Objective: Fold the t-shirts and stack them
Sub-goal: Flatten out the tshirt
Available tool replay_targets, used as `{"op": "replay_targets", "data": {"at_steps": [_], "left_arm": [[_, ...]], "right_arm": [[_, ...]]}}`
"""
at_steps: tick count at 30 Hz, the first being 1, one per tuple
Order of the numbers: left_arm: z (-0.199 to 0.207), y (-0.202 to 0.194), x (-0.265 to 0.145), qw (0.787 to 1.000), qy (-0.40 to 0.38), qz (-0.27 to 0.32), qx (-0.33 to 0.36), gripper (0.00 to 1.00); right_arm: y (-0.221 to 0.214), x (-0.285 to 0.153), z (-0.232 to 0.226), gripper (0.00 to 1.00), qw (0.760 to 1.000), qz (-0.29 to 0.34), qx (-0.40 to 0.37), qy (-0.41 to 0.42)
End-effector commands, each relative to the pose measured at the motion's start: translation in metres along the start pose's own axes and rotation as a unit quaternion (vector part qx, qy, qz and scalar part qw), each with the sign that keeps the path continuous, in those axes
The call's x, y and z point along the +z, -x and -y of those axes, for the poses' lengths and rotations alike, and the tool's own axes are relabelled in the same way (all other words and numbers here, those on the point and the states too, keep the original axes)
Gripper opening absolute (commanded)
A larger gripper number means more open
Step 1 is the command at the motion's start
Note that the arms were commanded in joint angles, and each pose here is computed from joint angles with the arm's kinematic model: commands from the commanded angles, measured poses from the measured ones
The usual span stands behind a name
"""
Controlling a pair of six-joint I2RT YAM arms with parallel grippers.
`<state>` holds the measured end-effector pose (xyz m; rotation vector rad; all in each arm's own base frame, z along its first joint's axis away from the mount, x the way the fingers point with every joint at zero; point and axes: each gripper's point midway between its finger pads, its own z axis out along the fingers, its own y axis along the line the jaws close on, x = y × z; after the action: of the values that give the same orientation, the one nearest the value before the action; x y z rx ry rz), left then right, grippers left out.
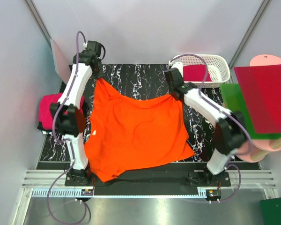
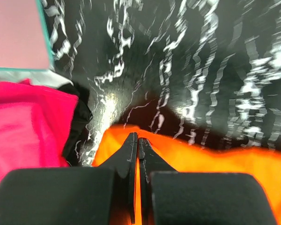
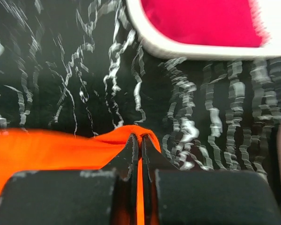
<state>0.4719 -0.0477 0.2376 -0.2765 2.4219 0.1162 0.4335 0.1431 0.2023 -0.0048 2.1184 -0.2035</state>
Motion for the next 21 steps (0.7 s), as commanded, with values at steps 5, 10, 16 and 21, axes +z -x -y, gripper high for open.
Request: {"op": "replay_targets", "data": {"at_steps": [5,10,16,21], "left_arm": [[-0.022,0.025,0.052,0.997,0.004,-0.01,-0.075,0.0],[-0.045,0.038,0.044,0.992,-0.006,0.007,-0.127,0.0],[-0.058,0.016,0.027,0.991,-0.013,-0.011,-0.13,0.0],[-0.064,-0.039,0.012,0.99,-0.014,-0.067,-0.121,0.0]], "right_arm": [[0.026,0.108,-0.032,0.0,0.998,-0.017,0.06,0.028],[0.051,0.129,-0.028,0.0,0.998,-0.013,0.062,0.017],[0.052,0.11,-0.023,0.0,0.996,-0.022,0.079,0.024],[0.019,0.079,-0.024,0.0,0.993,-0.073,0.073,0.063]]}}
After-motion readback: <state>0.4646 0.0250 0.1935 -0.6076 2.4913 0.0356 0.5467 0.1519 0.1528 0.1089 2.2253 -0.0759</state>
